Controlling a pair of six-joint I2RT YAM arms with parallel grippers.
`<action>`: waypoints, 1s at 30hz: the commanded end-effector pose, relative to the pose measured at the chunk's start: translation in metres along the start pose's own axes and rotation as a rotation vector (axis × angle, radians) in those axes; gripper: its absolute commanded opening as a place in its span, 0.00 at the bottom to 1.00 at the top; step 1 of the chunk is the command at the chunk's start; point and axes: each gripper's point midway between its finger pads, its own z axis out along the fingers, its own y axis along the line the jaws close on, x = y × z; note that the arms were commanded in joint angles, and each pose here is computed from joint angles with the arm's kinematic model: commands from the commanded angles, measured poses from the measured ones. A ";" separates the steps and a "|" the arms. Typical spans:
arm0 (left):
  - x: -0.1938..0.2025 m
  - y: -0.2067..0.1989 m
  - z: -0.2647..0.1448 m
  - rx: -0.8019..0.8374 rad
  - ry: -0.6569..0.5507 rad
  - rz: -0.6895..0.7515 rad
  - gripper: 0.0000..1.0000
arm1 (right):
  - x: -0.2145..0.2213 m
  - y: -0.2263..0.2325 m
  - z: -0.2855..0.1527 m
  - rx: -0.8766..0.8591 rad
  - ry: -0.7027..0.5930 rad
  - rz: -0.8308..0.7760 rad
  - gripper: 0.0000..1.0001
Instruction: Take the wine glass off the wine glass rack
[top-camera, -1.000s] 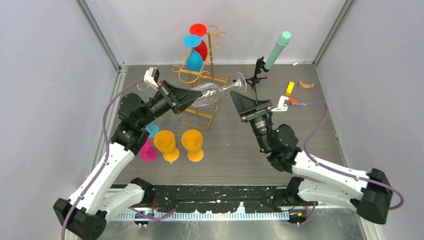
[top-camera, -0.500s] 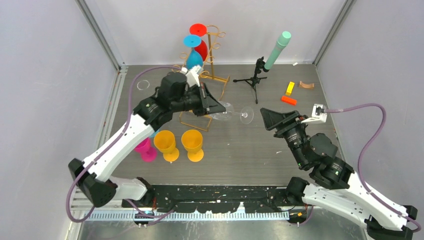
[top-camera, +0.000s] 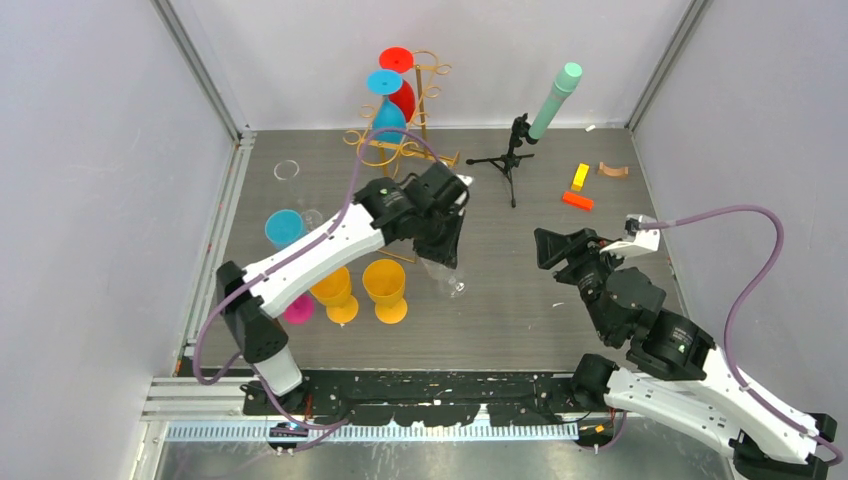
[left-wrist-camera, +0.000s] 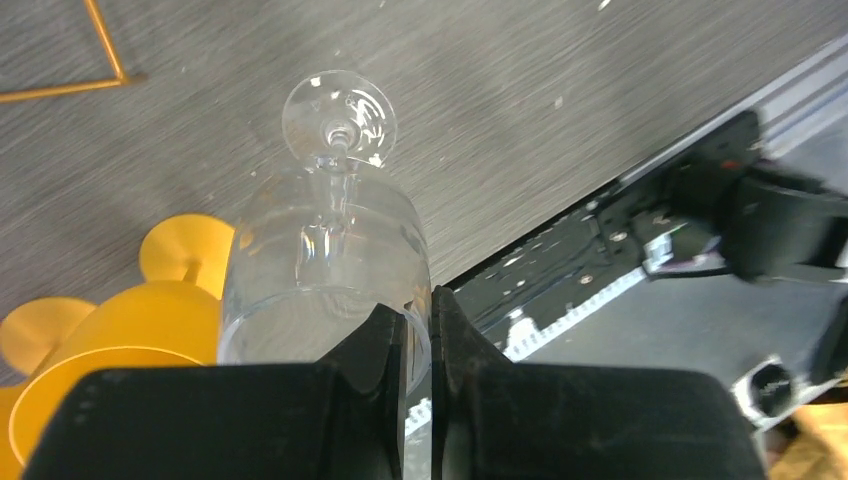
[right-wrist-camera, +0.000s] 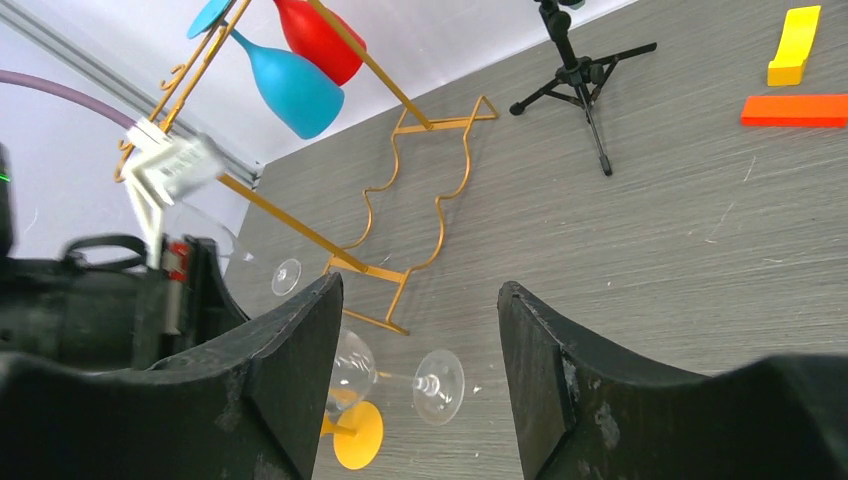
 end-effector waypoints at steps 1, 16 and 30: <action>0.009 0.011 -0.001 -0.132 0.045 0.114 0.00 | -0.010 -0.010 -0.002 0.035 -0.049 0.016 0.63; 0.035 0.014 0.036 -0.196 0.168 0.152 0.00 | -0.003 -0.022 -0.005 0.052 -0.051 0.032 0.64; 0.046 0.023 0.037 -0.232 0.197 0.155 0.14 | 0.000 -0.024 -0.006 0.055 -0.049 0.059 0.63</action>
